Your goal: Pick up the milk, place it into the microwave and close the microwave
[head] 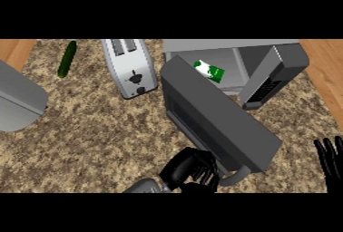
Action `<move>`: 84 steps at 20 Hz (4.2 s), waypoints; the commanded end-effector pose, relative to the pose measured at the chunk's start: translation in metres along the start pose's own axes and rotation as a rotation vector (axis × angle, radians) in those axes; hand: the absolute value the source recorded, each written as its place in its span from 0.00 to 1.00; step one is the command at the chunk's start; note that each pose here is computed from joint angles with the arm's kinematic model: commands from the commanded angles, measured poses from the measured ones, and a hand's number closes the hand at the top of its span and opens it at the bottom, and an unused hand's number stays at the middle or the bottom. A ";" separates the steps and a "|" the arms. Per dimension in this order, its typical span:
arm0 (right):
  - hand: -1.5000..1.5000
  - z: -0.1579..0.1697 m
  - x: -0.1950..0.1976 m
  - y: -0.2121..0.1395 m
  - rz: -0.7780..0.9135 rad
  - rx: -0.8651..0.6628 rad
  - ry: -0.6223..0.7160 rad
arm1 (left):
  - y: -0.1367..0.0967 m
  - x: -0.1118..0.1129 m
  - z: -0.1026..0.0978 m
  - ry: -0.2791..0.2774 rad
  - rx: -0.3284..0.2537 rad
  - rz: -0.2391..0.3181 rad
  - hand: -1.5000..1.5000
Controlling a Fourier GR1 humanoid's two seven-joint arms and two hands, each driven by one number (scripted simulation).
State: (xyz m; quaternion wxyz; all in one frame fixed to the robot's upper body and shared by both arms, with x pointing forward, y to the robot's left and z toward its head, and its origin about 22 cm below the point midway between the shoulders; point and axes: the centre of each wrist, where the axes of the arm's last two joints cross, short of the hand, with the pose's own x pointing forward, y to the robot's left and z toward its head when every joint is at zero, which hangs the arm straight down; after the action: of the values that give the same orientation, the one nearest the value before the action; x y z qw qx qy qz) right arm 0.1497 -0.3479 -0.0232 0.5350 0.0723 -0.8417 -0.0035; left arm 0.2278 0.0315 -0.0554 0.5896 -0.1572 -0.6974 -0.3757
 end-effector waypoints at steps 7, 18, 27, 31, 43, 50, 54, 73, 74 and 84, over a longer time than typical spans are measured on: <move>0.00 -0.025 0.021 0.010 -0.019 0.119 -0.045 | 0.021 0.030 -0.041 -0.045 0.171 0.016 1.00; 0.00 -0.047 0.042 0.004 -0.042 0.172 -0.121 | 0.051 0.049 -0.064 -0.197 0.392 0.100 0.00; 0.00 -0.065 0.053 0.003 -0.089 0.248 -0.150 | 0.069 0.062 -0.085 -0.229 0.456 0.094 0.00; 0.00 -0.071 0.059 0.000 -0.097 0.270 -0.157 | 0.077 0.066 -0.092 -0.225 0.491 0.096 0.00; 0.00 -0.092 0.069 0.001 -0.135 0.330 -0.172 | 0.090 0.072 -0.105 -0.245 0.532 0.086 0.00; 0.00 -0.097 0.075 -0.006 -0.123 0.321 -0.162 | 0.092 0.073 -0.109 -0.266 0.549 0.075 0.00; 0.00 -0.104 0.083 -0.010 -0.112 0.341 -0.169 | 0.091 0.066 -0.106 -0.258 0.557 0.079 0.00; 0.00 -0.116 0.089 -0.014 -0.149 0.377 -0.150 | 0.090 0.063 -0.108 -0.284 0.587 0.080 0.00; 0.00 -0.117 0.089 -0.015 -0.151 0.383 -0.144 | 0.092 0.068 -0.111 -0.296 0.584 0.087 0.00; 0.00 -0.122 0.094 -0.016 -0.177 0.396 -0.154 | 0.091 0.065 -0.110 -0.296 0.593 0.090 0.00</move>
State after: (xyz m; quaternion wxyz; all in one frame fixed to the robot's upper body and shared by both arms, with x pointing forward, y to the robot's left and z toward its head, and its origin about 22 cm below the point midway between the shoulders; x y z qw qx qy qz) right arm 0.2220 -0.3661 0.1103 0.4443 0.2438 -0.8549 0.1107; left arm 0.3363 0.0025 0.0241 0.5155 -0.0719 -0.8463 -0.1138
